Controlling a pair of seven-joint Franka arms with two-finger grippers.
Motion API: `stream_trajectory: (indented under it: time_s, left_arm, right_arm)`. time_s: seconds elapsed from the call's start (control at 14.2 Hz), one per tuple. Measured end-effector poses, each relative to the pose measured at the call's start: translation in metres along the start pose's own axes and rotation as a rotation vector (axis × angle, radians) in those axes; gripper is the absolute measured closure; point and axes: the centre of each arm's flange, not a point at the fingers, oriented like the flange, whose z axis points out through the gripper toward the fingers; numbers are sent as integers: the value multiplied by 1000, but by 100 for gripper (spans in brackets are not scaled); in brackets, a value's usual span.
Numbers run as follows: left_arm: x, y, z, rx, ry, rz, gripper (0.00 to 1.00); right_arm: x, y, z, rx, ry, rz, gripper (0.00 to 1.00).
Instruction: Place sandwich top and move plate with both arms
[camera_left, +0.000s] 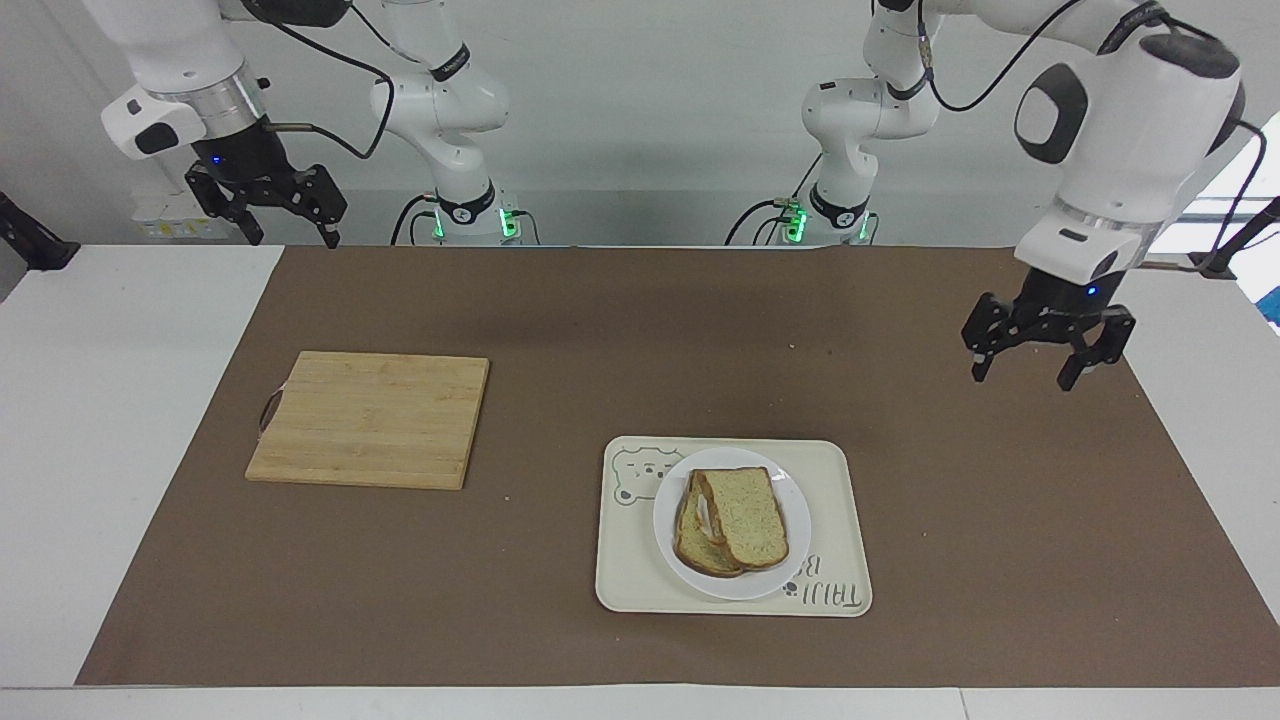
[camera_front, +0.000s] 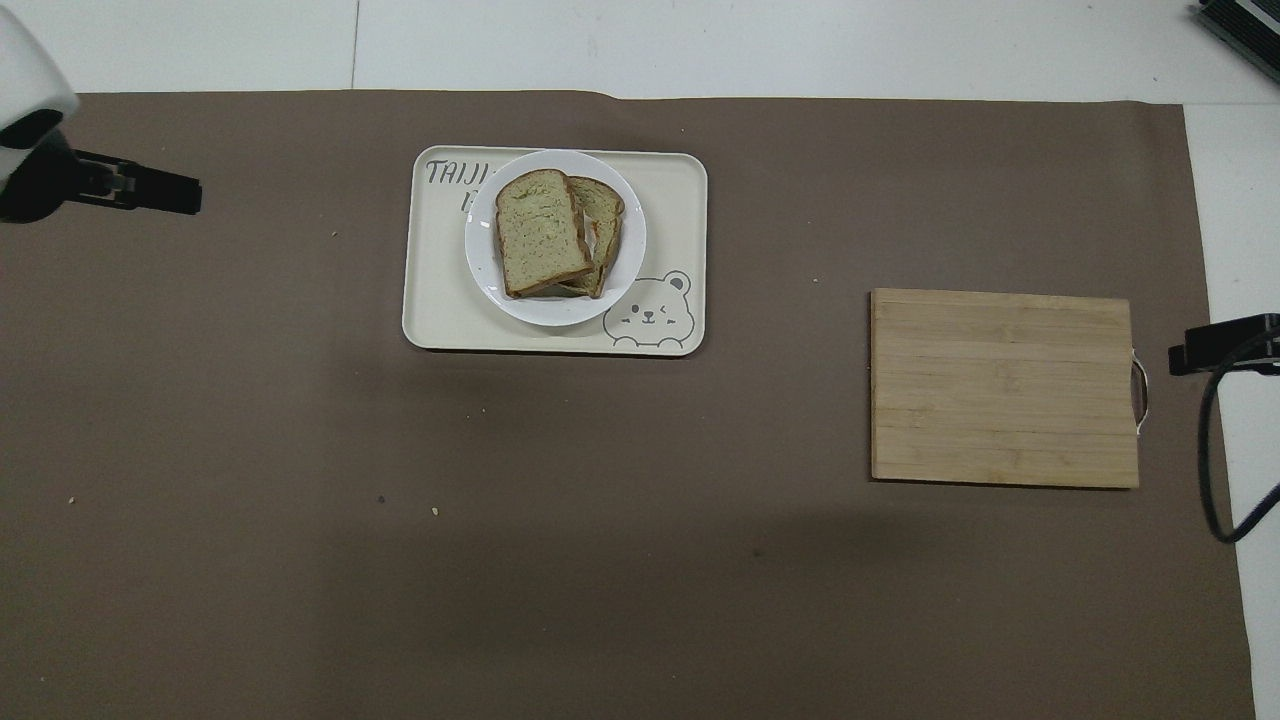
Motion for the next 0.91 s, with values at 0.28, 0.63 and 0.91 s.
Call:
stream_trajectory:
  time_s: [0.28, 0.63, 0.91]
  left_arm:
    - [-26, -6, -70, -15, -115, 30, 0]
    - [-67, 8, -125, -33, -173, 41, 0]
    - [-80, 19, -128, -42, -214, 58, 0]
  right_arm:
    - [0, 0, 0, 0, 0, 0, 0]
    - [0, 0, 0, 0, 0, 0, 0]
    - [0, 0, 0, 0, 0, 0, 0]
